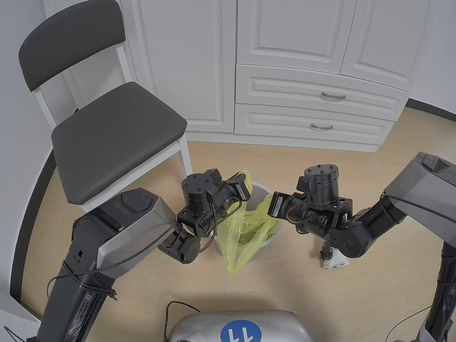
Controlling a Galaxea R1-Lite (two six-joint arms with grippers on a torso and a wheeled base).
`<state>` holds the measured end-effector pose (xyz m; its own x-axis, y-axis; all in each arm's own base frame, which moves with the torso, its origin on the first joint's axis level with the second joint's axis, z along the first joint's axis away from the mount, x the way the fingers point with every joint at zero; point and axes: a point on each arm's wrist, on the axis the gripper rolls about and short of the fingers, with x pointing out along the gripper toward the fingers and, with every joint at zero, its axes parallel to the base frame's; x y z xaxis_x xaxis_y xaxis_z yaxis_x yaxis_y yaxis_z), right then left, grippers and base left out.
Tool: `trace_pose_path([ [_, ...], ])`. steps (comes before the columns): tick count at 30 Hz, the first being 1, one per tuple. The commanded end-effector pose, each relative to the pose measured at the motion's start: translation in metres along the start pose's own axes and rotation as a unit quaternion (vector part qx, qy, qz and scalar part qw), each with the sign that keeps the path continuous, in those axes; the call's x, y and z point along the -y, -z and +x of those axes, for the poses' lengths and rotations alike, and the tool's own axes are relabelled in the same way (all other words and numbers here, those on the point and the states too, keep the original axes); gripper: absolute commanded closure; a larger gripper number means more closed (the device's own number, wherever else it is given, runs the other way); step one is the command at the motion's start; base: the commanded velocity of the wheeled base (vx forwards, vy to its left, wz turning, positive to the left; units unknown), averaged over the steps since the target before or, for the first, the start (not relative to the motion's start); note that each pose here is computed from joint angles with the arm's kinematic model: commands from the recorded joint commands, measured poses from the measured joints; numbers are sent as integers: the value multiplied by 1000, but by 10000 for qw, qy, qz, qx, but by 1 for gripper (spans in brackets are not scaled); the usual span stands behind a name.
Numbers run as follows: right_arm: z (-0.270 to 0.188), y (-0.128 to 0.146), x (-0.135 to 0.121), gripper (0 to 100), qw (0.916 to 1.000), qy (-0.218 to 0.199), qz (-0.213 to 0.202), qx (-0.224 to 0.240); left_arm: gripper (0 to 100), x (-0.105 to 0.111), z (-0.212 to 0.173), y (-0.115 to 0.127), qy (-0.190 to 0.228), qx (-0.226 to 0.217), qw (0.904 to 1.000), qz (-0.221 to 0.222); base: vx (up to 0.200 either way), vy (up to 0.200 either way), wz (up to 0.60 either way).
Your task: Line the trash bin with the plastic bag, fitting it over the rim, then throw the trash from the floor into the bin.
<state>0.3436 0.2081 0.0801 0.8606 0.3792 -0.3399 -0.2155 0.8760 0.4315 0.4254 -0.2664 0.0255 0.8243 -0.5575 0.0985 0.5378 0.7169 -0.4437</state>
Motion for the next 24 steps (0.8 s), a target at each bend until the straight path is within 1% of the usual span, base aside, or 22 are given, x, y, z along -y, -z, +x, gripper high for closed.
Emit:
trace_pose_path([
  [1,14,11,5,100,10000,23,76,4,100,-17,5,-3,-138,91,9999,15,0,0,0],
  [5,33,14,8,100,9986,-54,436,296,100,-34,9,-12,-288,200,9994,34,0,0,0],
  [6,34,14,9,100,9985,-46,455,310,100,-34,10,-13,-291,211,9993,36,0,0,0],
  [7,44,15,13,100,9969,-84,646,440,100,-40,12,-17,-346,255,9991,36,0,0,0],
  [11,63,11,28,100,9927,-67,910,785,100,-50,14,-22,-424,354,9985,59,0,0,0],
  [14,67,9,34,100,9898,-109,1069,935,100,-54,16,-21,-437,377,9983,63,0,0,0],
  [15,70,8,37,100,9864,-195,1242,1059,100,-56,17,-21,-454,377,9982,64,0,0,0],
  [17,71,9,38,100,9854,-248,1304,1071,100,-57,17,-21,-468,367,9982,64,0,0,0],
  [19,76,17,41,100,9847,-273,1374,1039,100,-56,17,-21,-475,371,9982,63,0,0,0],
  [21,80,23,42,100,9850,-268,1374,1006,100,-56,16,-19,-479,330,9983,59,0,0,0],
  [22,85,32,45,100,9862,-228,1362,913,100,-54,16,-16,-469,299,9984,54,0,0,0],
  [24,87,36,45,100,9866,-216,1357,885,100,-54,16,-13,-469,265,9985,50,0,0,0],
])
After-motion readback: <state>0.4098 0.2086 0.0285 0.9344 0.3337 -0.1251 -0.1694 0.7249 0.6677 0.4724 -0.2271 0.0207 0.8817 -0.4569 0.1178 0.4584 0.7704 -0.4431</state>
